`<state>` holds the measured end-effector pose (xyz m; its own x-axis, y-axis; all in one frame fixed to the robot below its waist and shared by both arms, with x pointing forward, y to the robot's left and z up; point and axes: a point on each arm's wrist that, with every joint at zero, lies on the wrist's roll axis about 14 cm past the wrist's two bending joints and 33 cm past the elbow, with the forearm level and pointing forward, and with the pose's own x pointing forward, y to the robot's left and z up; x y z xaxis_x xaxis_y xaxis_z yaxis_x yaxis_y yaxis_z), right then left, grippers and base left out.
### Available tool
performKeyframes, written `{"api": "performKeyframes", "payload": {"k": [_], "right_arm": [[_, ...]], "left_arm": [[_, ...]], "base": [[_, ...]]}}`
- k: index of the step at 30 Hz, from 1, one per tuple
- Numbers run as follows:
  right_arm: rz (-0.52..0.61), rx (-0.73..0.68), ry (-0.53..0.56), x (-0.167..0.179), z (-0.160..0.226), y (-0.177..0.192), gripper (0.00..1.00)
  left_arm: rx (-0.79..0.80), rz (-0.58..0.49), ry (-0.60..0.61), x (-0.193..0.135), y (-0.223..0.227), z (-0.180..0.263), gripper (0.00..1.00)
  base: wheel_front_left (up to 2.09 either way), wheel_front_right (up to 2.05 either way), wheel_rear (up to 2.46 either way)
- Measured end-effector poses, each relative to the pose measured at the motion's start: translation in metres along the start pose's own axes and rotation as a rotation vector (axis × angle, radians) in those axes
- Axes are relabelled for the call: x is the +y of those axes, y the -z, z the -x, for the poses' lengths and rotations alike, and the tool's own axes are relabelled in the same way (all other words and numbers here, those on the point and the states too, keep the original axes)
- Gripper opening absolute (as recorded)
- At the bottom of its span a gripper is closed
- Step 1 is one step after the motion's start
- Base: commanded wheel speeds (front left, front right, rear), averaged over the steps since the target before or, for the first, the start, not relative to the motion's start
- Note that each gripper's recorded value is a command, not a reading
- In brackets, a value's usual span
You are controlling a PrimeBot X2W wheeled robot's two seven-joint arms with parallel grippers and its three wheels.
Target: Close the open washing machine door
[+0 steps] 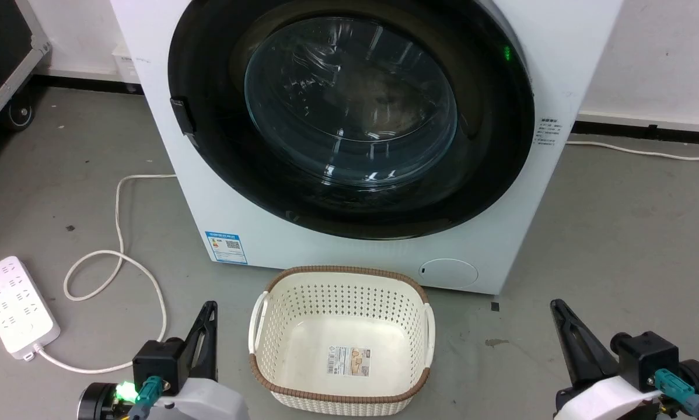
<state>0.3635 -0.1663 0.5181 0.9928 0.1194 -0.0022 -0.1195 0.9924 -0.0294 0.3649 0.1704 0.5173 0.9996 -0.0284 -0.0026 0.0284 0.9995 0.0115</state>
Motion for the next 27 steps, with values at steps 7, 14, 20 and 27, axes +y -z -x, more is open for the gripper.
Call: {"api": "performKeyframes", "payload": {"k": [7,14,20,27], "right_arm": [[0.007,0.013,-0.002,0.0010,-0.0003,0.0013,0.00],[0.009,0.014,-0.006,0.0023,-0.0023,-0.0006,0.00],[0.016,0.023,-0.008,0.0034,-0.0039,-0.0010,0.00],[0.016,0.021,-0.011,0.0043,-0.0058,-0.0035,0.00]], "left_arm": [[0.005,-0.008,-0.004,0.0015,-0.0009,-0.0008,0.00],[0.008,-0.017,-0.009,0.0027,-0.0023,-0.0022,0.00],[0.018,-0.027,-0.020,0.0053,-0.0024,-0.0031,0.00],[0.018,-0.035,-0.025,0.0070,-0.0040,-0.0041,0.00]], "base": [[0.00,0.00,0.00],[0.00,0.00,0.00],[0.00,0.00,0.00],[0.00,0.00,0.00]]}}
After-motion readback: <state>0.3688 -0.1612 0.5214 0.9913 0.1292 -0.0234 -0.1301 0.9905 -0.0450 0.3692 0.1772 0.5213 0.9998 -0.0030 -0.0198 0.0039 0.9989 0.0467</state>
